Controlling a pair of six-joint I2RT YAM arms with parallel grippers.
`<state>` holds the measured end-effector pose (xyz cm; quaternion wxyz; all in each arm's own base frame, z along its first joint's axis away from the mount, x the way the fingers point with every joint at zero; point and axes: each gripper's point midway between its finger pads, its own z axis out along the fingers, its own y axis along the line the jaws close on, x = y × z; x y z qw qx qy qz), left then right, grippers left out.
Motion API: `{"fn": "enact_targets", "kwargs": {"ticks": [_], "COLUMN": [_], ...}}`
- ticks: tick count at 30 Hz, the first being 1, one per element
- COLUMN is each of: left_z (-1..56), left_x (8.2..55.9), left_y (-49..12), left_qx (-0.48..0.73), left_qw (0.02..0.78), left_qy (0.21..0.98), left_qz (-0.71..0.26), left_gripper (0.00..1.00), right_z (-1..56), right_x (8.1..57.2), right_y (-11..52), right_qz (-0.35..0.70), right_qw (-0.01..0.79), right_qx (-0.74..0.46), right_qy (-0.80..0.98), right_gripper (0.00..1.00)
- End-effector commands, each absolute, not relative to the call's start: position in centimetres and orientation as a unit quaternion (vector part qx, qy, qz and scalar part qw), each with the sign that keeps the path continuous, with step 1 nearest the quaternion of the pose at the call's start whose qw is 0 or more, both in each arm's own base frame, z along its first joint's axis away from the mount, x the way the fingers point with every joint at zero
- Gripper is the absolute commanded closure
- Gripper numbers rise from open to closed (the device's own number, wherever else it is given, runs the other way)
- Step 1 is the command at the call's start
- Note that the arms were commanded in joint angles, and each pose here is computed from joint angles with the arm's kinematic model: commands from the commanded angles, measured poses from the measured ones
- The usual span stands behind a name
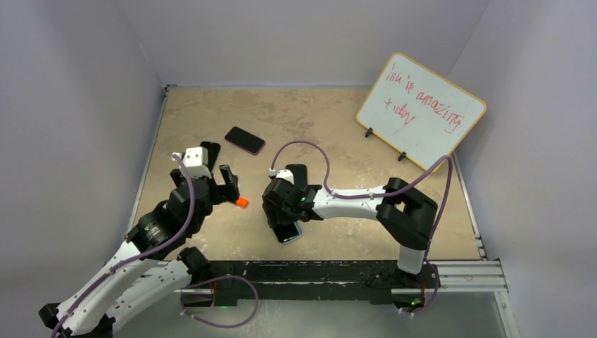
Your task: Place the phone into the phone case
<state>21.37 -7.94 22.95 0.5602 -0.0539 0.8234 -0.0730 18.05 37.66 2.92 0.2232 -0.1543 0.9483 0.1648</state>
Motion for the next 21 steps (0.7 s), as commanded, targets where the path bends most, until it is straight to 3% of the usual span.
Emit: {"fn": "enact_targets", "kwargs": {"ticks": [1,6,10,17,21], "left_z": [24.2,24.2,24.4,24.0,23.3], "left_x": [21.5,21.5,21.6,21.4,21.2], "left_y": [-7.8,-8.0,-8.1,-8.7,-9.5], "left_qx": [-0.059,-0.055,-0.053,-0.041,-0.037], "left_qw": [0.573,0.574,0.576,0.568,0.557], "left_qy": [0.814,0.813,0.812,0.817,0.822], "left_qz": [-0.079,-0.082,-0.083,-0.093,-0.114], "left_gripper": [0.01,0.01,0.01,0.01,0.02], "right_z": [3.5,4.0,3.6,4.4,5.9], "right_x": [19.1,19.5,19.6,19.5,19.3], "right_y": [36.8,36.7,36.3,36.1,35.5], "right_qz": [0.134,0.121,0.108,0.108,0.111], "right_qw": [0.243,0.251,0.251,0.251,0.253], "right_qx": [-0.16,-0.177,-0.186,-0.185,-0.17], "right_qy": [0.948,0.944,0.944,0.944,0.946], "right_gripper": [0.47,0.43,0.3,0.2,0.05]}}
